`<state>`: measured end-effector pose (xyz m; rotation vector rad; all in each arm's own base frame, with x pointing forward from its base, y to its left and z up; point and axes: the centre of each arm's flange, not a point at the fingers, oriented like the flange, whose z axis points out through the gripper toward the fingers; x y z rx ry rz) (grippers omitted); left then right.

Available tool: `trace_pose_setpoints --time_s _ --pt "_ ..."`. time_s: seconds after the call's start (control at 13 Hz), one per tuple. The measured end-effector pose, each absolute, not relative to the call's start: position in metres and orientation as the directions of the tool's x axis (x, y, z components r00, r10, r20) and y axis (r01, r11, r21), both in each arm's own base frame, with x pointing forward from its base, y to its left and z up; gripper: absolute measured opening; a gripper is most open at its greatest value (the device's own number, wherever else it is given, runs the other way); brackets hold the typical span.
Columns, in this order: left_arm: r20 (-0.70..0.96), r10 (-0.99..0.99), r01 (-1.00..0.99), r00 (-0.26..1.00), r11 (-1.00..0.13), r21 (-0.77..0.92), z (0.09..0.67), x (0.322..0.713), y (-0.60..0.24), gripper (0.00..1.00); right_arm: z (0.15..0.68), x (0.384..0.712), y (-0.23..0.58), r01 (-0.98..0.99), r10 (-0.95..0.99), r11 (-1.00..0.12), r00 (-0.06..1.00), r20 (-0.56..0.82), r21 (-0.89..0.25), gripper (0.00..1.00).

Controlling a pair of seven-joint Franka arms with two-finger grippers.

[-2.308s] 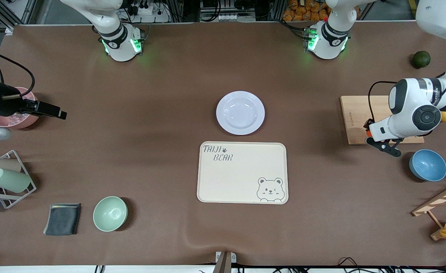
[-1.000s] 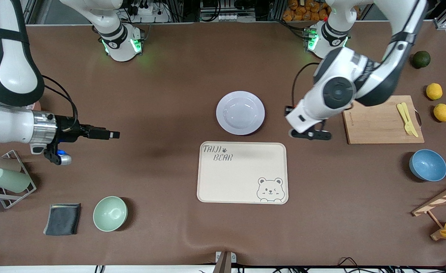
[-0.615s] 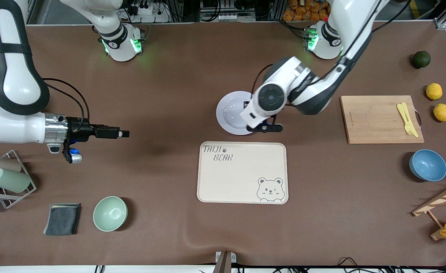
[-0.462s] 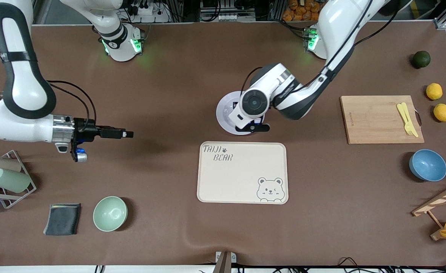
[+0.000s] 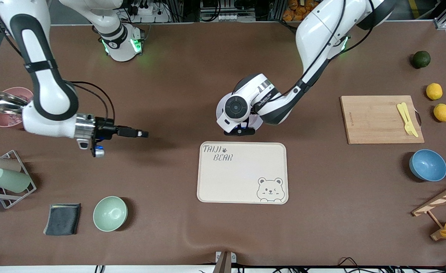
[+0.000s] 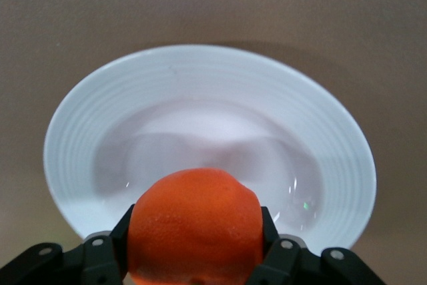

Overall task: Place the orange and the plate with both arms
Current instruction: 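Release the orange onto the plate while the right gripper approaches the plate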

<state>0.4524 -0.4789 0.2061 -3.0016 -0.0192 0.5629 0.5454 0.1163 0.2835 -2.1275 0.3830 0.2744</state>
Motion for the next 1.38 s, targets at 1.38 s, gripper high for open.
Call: trace_pose_setpoints --time_s 1.38 --pt "-0.035 0.139 0.138 0.99 -0.99 -0.038 0.407 0.58 -0.343 1.0 0.21 0.482 0.223 -0.331 -0.207 -0.423 0.942 -0.266 -0.843 1.0"
